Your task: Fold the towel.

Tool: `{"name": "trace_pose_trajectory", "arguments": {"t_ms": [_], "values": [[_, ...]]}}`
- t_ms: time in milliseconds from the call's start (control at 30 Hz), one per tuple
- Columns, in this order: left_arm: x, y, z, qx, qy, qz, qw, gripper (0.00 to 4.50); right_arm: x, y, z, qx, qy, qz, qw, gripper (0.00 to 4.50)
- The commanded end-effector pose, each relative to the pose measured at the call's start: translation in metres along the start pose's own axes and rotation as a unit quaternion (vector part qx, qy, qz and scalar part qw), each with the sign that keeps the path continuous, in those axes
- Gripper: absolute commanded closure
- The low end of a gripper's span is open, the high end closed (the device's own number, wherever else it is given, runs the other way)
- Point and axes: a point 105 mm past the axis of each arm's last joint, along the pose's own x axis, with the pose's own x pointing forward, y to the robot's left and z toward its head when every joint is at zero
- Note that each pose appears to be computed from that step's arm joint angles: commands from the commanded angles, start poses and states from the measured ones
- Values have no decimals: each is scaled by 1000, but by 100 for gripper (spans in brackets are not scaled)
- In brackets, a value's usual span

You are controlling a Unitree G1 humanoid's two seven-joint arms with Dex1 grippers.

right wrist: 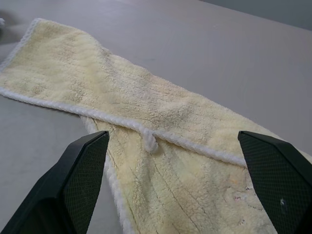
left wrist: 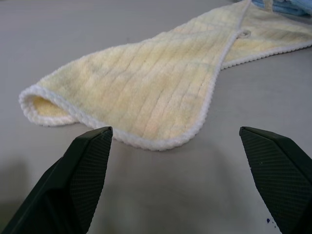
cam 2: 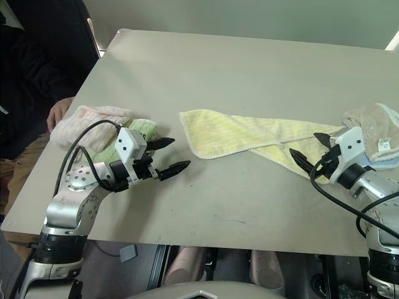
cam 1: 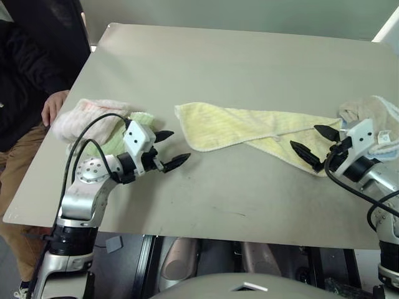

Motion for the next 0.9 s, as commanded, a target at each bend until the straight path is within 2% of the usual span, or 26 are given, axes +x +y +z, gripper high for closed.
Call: {"name": "trace_pose_trajectory", "arguments": {"t_ms": [33, 200, 367, 467, 567, 667, 767, 900], "values": [[2, 3, 10, 46, -1, -20, 999, 0, -1, 4, 7, -12, -16, -9, 1000, 3], [11, 5, 1, 152, 55, -88, 983, 0, 3, 7, 9, -8, -24, -12, 1000, 3], [17, 18, 2, 245, 106, -179, 947, 0, 7, 8, 11, -7, -30, -12, 999, 3], [26, 20, 1, 290, 143, -247, 913, 0, 8, 12, 13, -3, -36, -13, 999, 3], [35, 21, 0, 313, 166, -284, 891, 0, 8, 16, 14, -1, -39, -14, 999, 3], [39, 24, -1, 318, 170, -294, 886, 0, 9, 16, 14, 0, -40, -16, 999, 3], [61, 15, -1, 313, 169, -324, 876, 0, 0, 16, 13, 2, -40, -30, 999, 3], [73, 14, -2, 320, 170, -326, 873, 0, -3, 17, 13, 3, -39, -35, 999, 3]]}}
